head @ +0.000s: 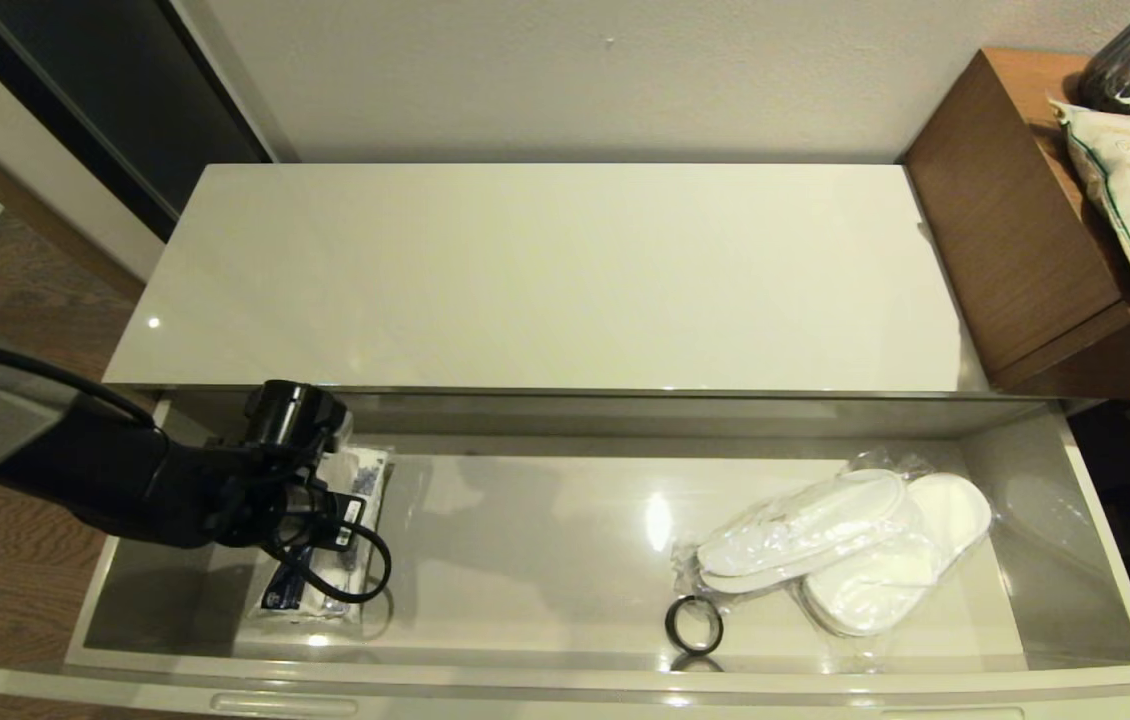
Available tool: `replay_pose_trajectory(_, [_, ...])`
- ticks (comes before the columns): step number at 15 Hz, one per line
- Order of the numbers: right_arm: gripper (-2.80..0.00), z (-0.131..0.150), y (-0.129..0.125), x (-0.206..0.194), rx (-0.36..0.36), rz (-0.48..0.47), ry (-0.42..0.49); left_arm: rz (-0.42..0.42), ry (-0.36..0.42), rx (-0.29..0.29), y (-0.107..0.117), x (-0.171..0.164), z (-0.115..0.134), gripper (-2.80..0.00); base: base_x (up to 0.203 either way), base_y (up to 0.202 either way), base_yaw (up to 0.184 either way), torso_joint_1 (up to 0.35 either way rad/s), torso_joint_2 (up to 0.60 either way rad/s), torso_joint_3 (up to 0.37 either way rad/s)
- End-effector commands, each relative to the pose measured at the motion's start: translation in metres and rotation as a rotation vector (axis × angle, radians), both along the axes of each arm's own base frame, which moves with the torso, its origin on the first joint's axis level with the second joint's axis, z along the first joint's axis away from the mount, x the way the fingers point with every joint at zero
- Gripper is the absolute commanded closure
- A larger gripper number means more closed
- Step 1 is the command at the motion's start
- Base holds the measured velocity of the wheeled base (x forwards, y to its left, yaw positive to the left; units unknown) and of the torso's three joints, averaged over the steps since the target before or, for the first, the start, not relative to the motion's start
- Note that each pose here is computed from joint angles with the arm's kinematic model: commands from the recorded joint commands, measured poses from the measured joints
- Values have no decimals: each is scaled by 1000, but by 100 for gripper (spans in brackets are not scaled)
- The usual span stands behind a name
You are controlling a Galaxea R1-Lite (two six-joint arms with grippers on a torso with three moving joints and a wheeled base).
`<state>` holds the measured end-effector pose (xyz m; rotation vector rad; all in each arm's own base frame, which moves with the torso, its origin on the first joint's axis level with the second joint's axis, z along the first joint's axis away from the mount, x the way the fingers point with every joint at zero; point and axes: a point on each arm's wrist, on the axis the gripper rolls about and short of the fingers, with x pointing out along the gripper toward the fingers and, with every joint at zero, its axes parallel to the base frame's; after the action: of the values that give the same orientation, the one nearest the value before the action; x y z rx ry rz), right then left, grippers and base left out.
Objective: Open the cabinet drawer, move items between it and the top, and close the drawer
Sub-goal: Take out the tissue from the drawer
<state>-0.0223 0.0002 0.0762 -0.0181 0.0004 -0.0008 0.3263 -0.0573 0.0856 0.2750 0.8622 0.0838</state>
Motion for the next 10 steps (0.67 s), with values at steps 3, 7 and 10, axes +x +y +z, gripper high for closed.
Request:
replay_pose_trajectory(3, [0, 0, 0, 0, 0, 1, 1, -19, -18, -1, 3, -23, 38, 0, 0, 0, 0, 0, 0, 0])
replay_pose_trajectory(7, [0, 0, 0, 0, 0, 1, 1, -53, -21, -13, 0, -37, 56, 0, 0, 0, 0, 0, 0, 0])
replay_pose_trajectory(10, [0, 0, 0, 0, 0, 1, 0, -74, -29, -22, -3, -44, 67, 0, 0, 0, 0, 0, 0, 0])
